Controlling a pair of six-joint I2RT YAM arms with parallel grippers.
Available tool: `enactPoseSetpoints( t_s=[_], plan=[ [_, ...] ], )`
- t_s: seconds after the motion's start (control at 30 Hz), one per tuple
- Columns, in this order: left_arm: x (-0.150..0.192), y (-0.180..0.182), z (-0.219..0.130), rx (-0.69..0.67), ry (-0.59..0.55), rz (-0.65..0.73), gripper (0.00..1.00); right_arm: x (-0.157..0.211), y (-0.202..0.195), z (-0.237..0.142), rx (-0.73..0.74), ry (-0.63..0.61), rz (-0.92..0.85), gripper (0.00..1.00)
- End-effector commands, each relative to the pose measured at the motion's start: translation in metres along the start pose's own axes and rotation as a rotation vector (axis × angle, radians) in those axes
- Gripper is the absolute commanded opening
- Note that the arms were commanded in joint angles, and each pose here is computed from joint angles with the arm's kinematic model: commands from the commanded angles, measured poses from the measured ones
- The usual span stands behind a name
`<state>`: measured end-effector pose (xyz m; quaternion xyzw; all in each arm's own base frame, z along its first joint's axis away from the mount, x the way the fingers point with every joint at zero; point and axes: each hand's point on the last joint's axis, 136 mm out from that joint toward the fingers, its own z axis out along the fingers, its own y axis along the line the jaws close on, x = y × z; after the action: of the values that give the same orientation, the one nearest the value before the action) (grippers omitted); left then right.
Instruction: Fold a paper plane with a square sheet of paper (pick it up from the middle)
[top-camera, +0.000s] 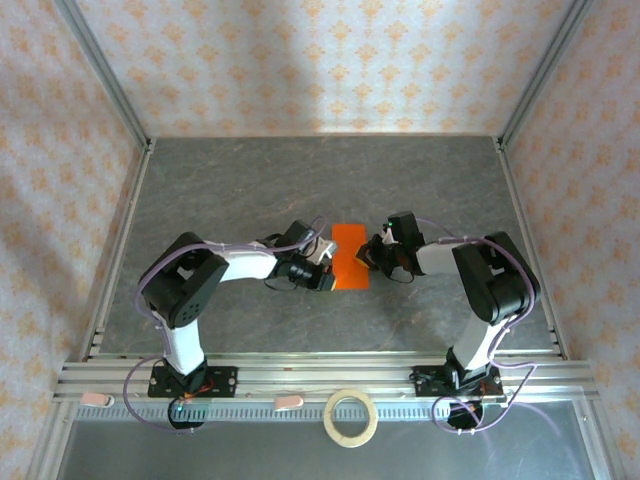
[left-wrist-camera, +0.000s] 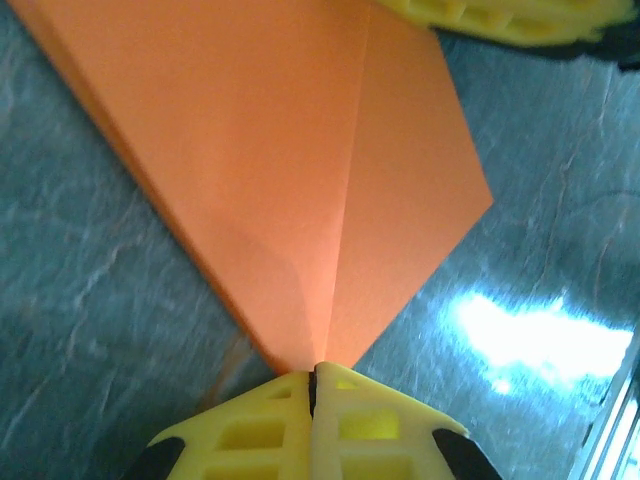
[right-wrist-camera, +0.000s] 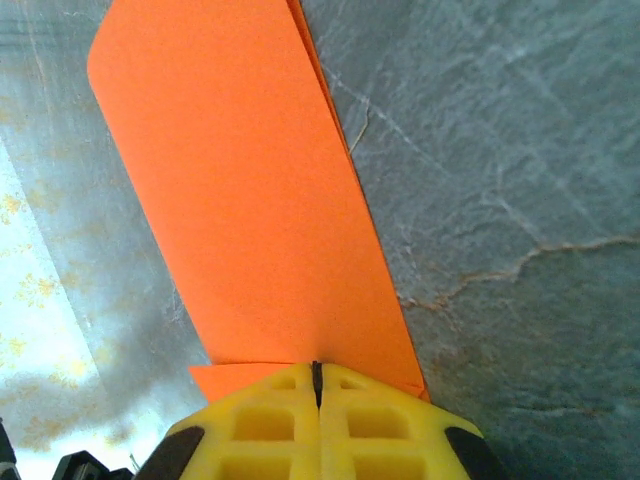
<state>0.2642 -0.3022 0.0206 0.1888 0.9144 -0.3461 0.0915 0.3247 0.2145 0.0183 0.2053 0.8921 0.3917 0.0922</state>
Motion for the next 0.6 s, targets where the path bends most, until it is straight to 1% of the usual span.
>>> enactPoseSetpoints(
  t_s=[0.0, 0.1, 0.2, 0.3, 0.4, 0.57],
  plan=[
    [0.017, 0.002, -0.01, -0.042, 0.044, 0.036, 0.04, 0.008, -0.062, 0.002, 0.204, -0.001, 0.082, 0.0],
    [0.002, -0.01, -0.018, -0.016, -0.016, 0.048, 0.03, 0.009, -0.063, 0.002, 0.205, -0.001, 0.082, 0.0],
    [-0.019, -0.029, -0.026, 0.05, -0.1, 0.039, 0.0, 0.009, -0.063, 0.002, 0.207, 0.001, 0.082, 0.0],
    [-0.041, -0.045, -0.028, 0.115, -0.171, 0.023, 0.0, 0.009, -0.064, 0.003, 0.207, 0.003, 0.082, 0.0],
    [-0.048, -0.051, -0.017, 0.157, -0.154, 0.016, 0.01, 0.01, -0.064, 0.003, 0.207, 0.004, 0.082, 0.0],
    [-0.03, -0.039, 0.009, 0.112, -0.054, 0.018, 0.02, 0.009, -0.062, 0.002, 0.205, 0.004, 0.077, 0.0]
  ],
)
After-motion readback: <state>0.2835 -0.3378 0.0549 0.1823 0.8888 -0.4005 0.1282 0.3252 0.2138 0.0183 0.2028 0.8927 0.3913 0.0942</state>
